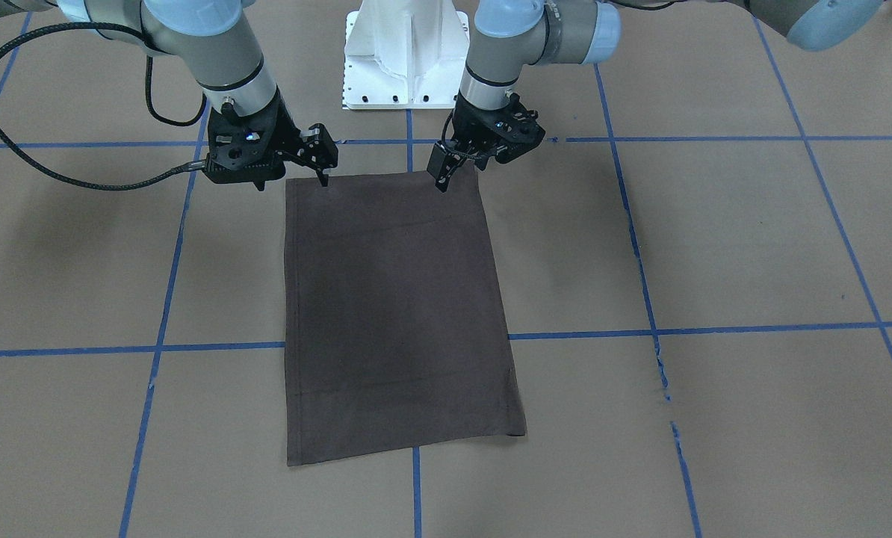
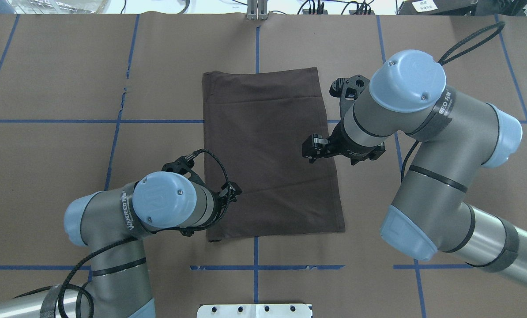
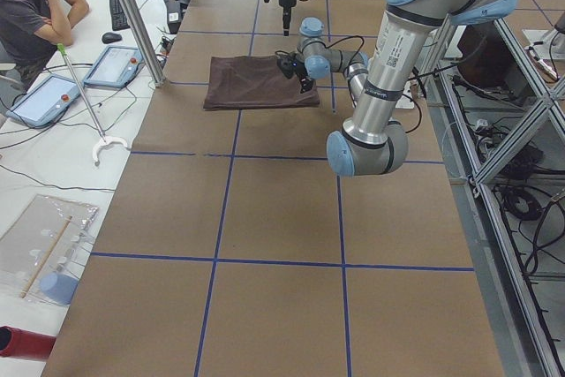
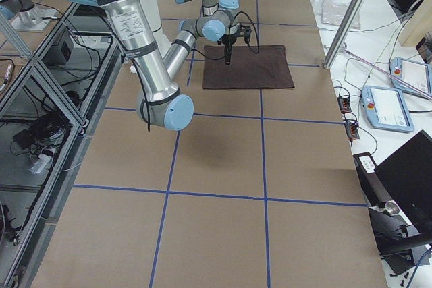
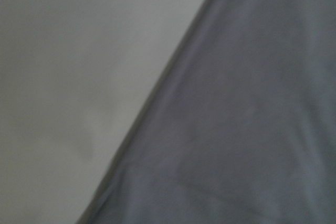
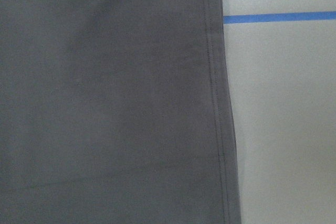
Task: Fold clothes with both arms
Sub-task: 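Hold the right gripper at the side edge while the left holds the near corner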
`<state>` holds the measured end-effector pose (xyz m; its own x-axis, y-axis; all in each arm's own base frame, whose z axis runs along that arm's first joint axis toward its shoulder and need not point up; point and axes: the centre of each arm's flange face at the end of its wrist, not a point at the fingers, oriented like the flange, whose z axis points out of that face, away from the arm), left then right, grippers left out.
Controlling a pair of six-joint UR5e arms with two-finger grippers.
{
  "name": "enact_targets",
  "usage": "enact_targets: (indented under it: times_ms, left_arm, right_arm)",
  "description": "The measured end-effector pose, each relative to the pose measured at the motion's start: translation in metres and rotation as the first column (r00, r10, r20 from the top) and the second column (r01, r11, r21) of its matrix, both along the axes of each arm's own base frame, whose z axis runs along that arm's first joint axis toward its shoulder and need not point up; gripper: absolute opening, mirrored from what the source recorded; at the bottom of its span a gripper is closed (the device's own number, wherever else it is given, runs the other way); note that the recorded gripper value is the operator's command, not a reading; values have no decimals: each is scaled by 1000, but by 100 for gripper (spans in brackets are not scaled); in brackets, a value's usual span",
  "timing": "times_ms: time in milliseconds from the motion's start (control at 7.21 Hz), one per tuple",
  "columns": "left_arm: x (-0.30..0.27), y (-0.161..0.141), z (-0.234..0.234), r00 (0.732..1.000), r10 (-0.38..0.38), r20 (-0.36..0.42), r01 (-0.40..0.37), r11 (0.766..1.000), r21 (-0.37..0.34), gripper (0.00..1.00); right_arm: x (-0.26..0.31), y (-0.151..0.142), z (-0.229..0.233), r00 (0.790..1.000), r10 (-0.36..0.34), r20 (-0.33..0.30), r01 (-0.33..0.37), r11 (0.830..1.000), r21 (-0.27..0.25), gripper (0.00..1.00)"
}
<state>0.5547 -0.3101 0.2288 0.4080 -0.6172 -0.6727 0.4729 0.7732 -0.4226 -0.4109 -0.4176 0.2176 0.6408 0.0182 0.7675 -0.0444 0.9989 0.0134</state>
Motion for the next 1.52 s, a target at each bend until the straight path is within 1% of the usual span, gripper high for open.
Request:
enact_targets:
  times_ms: [277, 554, 970, 1109, 1248, 1386, 1525]
  left_arm:
    - [7, 14, 16, 999, 12, 37, -12, 1000, -6, 99]
    - [2, 18, 13, 999, 15, 28, -15, 1000, 0, 99]
    - [17, 26, 26, 998, 33, 58, -33, 999, -10, 99]
    - [24, 32, 31, 997, 44, 68, -43, 999, -16, 96]
    - [29, 36, 30, 996, 50, 69, -49, 999, -19, 79]
    - [31, 37, 28, 996, 52, 66, -51, 999, -20, 64]
    - [31, 38, 26, 997, 52, 63, -51, 998, -20, 58]
  right_arm:
    - [2, -1, -3, 1000, 4, 6, -4, 1000, 2, 100]
    - [7, 1, -9, 1000, 9, 21, -9, 1000, 4, 100]
    - [12, 6, -18, 999, 15, 43, -15, 1000, -4, 100]
    - [13, 7, -19, 999, 17, 46, -16, 1000, -7, 100]
    - [15, 6, -19, 999, 20, 47, -19, 1000, -8, 100]
    - [17, 4, -19, 999, 25, 48, -24, 1000, -8, 100]
    - [19, 2, -20, 998, 27, 49, -27, 1000, -9, 100]
